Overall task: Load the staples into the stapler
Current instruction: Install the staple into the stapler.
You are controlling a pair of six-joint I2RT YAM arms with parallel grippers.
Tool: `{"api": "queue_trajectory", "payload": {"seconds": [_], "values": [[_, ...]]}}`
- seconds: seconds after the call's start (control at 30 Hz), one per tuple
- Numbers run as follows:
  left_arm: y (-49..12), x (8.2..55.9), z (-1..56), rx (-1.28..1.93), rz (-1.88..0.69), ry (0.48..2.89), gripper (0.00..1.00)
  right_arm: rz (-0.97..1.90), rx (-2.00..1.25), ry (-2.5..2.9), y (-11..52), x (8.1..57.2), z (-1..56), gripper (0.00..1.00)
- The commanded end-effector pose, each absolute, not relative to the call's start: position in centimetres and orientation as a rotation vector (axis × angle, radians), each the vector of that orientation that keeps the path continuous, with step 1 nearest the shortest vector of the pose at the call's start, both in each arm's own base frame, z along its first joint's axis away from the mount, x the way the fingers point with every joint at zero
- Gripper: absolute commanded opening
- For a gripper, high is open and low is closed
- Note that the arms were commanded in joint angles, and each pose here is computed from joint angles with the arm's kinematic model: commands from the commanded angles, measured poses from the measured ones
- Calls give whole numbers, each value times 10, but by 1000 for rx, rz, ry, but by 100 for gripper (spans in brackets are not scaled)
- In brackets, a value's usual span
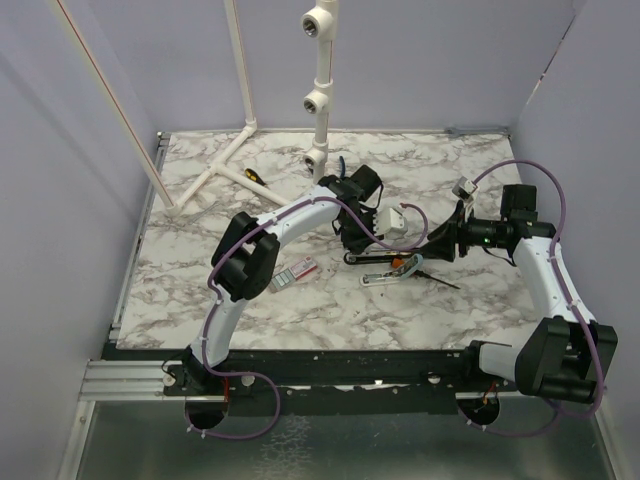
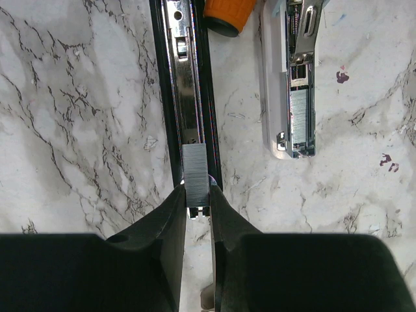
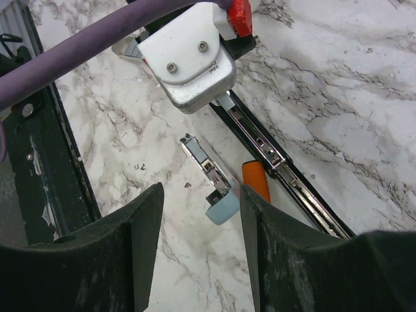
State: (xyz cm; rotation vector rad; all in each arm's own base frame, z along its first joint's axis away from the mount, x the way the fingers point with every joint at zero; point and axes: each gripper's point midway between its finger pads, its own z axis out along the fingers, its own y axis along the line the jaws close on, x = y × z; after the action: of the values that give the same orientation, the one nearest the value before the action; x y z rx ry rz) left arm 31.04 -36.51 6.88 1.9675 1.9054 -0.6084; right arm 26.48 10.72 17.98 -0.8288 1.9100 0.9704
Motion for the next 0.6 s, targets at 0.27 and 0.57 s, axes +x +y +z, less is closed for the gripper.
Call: {"api": "queue_trajectory", "payload": {"seconds": [0.27,0.57], "values": [[-368,312,63,1984,-590,1923,20,989,-834,1884,107,266,189,55],[-369,311,61,1988,-591,1928,20,995,-833,1885,107,265,189,55]]}}
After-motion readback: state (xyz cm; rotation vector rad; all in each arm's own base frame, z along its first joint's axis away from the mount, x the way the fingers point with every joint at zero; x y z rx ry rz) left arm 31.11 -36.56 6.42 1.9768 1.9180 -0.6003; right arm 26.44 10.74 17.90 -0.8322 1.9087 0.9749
